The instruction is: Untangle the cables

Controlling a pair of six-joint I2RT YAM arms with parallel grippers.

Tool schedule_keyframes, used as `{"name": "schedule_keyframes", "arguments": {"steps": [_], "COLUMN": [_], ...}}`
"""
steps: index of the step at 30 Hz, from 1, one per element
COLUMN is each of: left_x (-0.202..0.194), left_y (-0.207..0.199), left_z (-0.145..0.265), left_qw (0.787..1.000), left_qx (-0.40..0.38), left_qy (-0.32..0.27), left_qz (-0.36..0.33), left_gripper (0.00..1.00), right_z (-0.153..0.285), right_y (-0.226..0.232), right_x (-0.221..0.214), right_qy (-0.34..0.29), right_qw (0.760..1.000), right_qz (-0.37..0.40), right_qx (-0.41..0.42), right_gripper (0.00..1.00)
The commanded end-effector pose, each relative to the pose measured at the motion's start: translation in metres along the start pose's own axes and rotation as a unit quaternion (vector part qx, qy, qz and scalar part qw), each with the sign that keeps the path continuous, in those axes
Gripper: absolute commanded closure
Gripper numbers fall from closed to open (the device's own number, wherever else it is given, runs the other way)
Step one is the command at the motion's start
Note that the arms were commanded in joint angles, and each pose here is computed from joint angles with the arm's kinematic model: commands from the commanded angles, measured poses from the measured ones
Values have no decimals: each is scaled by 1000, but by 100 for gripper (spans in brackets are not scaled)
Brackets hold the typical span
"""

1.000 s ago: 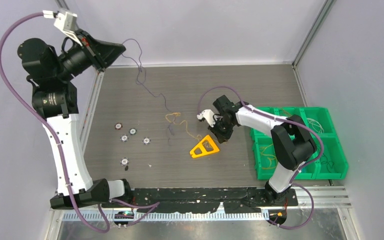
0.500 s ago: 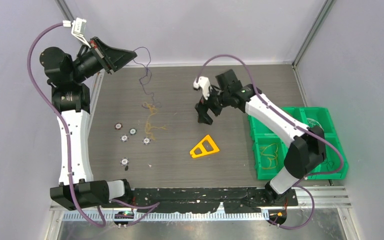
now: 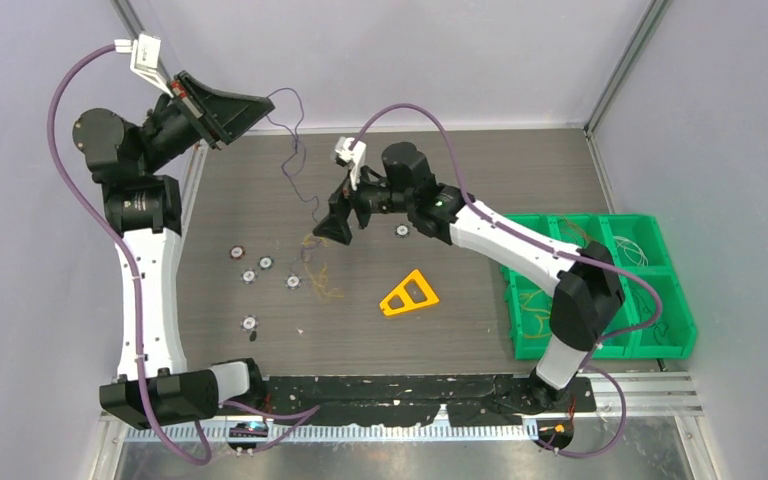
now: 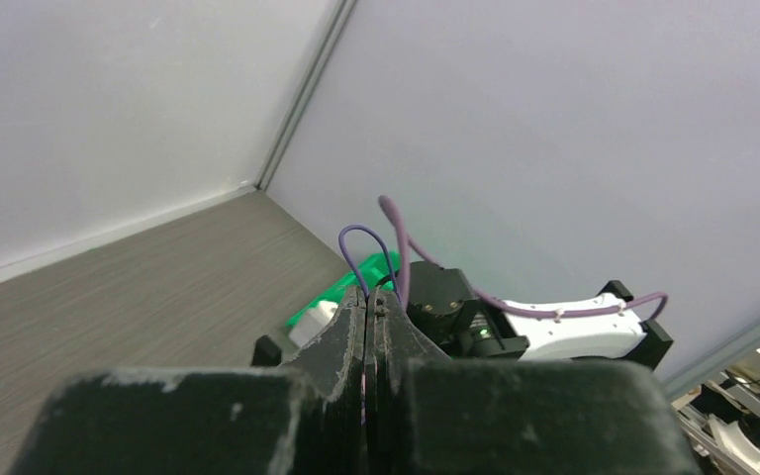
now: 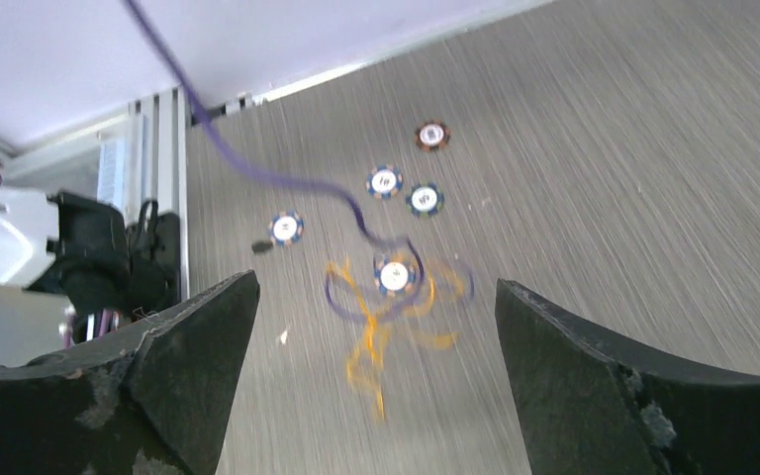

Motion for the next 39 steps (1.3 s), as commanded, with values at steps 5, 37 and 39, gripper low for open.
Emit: {"name": "schedule_keyframes", "arguments": {"steps": [5, 37, 39], "left_x": [10, 97, 98], "left_y": [-43, -100, -97], "left_z": [-4, -1, -3], "left_qw": [998, 980, 981], "left_qx": [-60, -72, -66], "left_qy": [-11, -122, -130], "left_qz": [-26, -138, -124], "left_gripper": [100, 100, 100], "right_z": [-53, -2, -6], "right_y": [-23, 9, 13], "right_x": [26, -6, 17], "right_qy": [-85, -82, -105], "right_qw": [995, 995, 992], "right_qz": [-36, -46, -63], "right_qx": [-28, 43, 42], "right_gripper": [33, 1, 1]}}
Point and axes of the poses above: each gripper's point midway between its finger pads, its own z axis back along the fingers, its own y axis along the line the jaws close on, x = y × z, the point moved 2 cm from there along z, back along the fingers, and after that the axes turned 3 degrees about z, right-handed, at the moved point
